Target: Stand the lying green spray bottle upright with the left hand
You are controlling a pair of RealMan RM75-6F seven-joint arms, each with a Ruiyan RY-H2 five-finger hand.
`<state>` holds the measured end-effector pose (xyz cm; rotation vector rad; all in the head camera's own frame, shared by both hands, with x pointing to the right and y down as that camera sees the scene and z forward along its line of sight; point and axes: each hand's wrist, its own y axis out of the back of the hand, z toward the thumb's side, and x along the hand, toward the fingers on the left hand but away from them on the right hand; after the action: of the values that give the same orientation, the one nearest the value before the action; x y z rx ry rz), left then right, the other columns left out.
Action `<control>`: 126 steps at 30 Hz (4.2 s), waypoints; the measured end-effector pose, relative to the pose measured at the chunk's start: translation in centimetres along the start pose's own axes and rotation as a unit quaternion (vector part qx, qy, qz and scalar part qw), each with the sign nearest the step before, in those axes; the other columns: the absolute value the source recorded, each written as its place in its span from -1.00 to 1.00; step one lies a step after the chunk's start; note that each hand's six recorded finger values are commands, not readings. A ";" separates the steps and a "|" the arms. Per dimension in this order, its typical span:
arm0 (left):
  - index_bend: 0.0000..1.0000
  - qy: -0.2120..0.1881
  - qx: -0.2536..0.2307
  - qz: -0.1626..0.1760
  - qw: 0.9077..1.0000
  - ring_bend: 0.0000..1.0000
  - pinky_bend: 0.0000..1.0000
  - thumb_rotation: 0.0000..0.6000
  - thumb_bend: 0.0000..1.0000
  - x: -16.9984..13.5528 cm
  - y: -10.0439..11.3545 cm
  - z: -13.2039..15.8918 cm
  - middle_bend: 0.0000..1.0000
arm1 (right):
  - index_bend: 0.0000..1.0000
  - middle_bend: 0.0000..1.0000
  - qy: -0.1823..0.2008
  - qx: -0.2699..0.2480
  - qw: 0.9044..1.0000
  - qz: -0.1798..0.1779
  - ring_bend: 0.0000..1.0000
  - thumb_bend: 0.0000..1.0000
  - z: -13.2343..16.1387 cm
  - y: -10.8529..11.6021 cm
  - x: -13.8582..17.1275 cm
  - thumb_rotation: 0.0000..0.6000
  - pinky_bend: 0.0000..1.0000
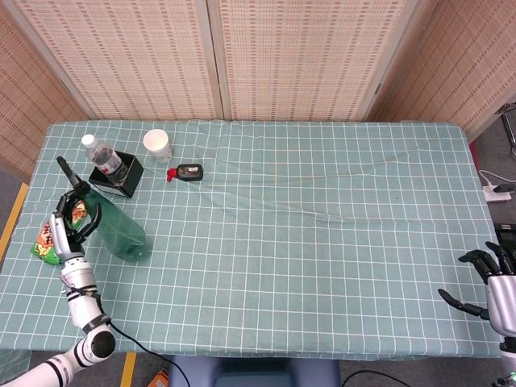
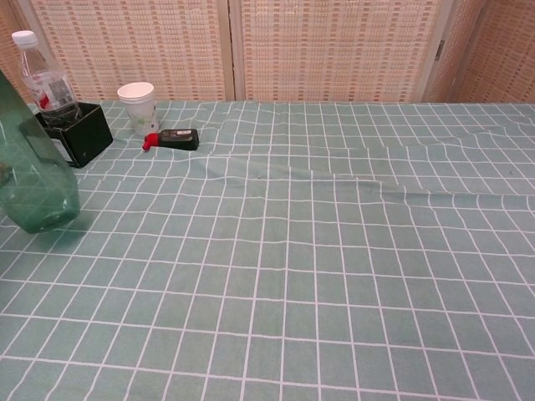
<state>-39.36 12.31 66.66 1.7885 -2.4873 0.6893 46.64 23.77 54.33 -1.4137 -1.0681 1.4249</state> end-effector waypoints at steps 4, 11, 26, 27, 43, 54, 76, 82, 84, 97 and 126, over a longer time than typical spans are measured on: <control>-0.06 -0.013 -0.003 -0.019 1.000 -0.44 -0.67 1.00 -0.47 0.7 -2.0 1.1 0.08 | -0.19 -0.32 0.000 0.001 1.000 0.002 -0.67 -1.00 0.0 0.0 0.0 1.00 -0.71; -0.05 -0.006 0.005 -0.041 0.999 -0.44 -0.67 1.00 -0.47 1.9 -4.8 0.5 0.09 | -0.19 -0.32 -0.012 0.009 1.000 0.009 -0.67 -1.00 -0.2 -0.1 0.0 1.00 -0.71; -0.05 0.033 -0.011 -0.031 0.999 -0.44 -0.67 1.00 -0.48 3.7 -4.9 -2.6 0.09 | -0.19 -0.32 -0.027 0.018 0.999 0.012 -0.65 -1.00 -0.5 -0.1 0.1 1.00 -0.67; -0.05 0.035 -0.012 -0.029 0.999 -0.44 -0.67 1.00 -0.48 3.7 -4.7 -2.7 0.09 | -0.19 -0.32 -0.026 0.018 0.999 0.012 -0.65 -1.00 -0.4 -0.1 0.0 1.00 -0.67; -0.44 0.007 -0.021 -0.034 0.999 -0.44 -0.67 1.00 -0.61 1.7 -3.0 -1.2 0.04 | -0.15 -0.32 -0.006 0.009 1.000 0.008 -0.65 -1.00 0.2 -0.1 -0.4 1.00 -0.64; -0.76 -0.006 -0.015 -0.057 0.998 -0.46 -0.67 1.00 -0.67 0.4 -3.2 -0.3 0.01 | -0.13 -0.32 0.002 -0.001 1.000 0.000 -0.64 -1.00 0.1 0.0 -0.3 1.00 -0.63; -0.89 -0.022 -0.016 -0.060 0.998 -0.58 -0.66 1.00 -0.67 -1.8 -1.4 0.9 -0.28 | -0.07 -0.32 0.015 -0.010 1.000 -0.009 -0.61 -1.00 0.3 0.1 -0.2 1.00 -0.63; -0.92 -0.030 -0.007 -0.063 0.998 -0.60 -0.66 1.00 -0.68 -2.7 -0.9 1.3 -0.34 | -0.07 -0.32 0.019 -0.013 1.000 -0.012 -0.61 -1.00 0.4 0.1 -0.3 1.00 -0.63; -0.92 -0.031 -0.002 -0.062 0.998 -0.60 -0.64 1.00 -0.68 -2.9 -0.7 1.4 -0.36 | -0.07 -0.32 0.021 -0.014 1.000 -0.013 -0.61 -1.00 0.4 0.1 -0.3 1.00 -0.63; -1.00 -0.021 0.019 -0.063 0.998 -0.62 -0.62 1.00 -0.68 -5.0 0.8 1.4 -0.50 | -0.07 -0.32 0.031 -0.022 0.999 -0.015 -0.61 -1.00 0.6 0.1 -0.3 1.00 -0.63; -0.41 -0.041 0.172 -0.050 0.983 -0.64 -0.54 1.00 -0.30 -3.4 9.1 7.9 -0.54 | -0.07 -0.32 0.044 -0.038 0.998 -0.007 -0.61 -1.00 0.4 0.2 -0.1 1.00 -0.62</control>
<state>-44.36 14.97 55.52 2.0717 -2.4257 1.1189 46.23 23.62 54.12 -1.5073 -1.0838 1.3111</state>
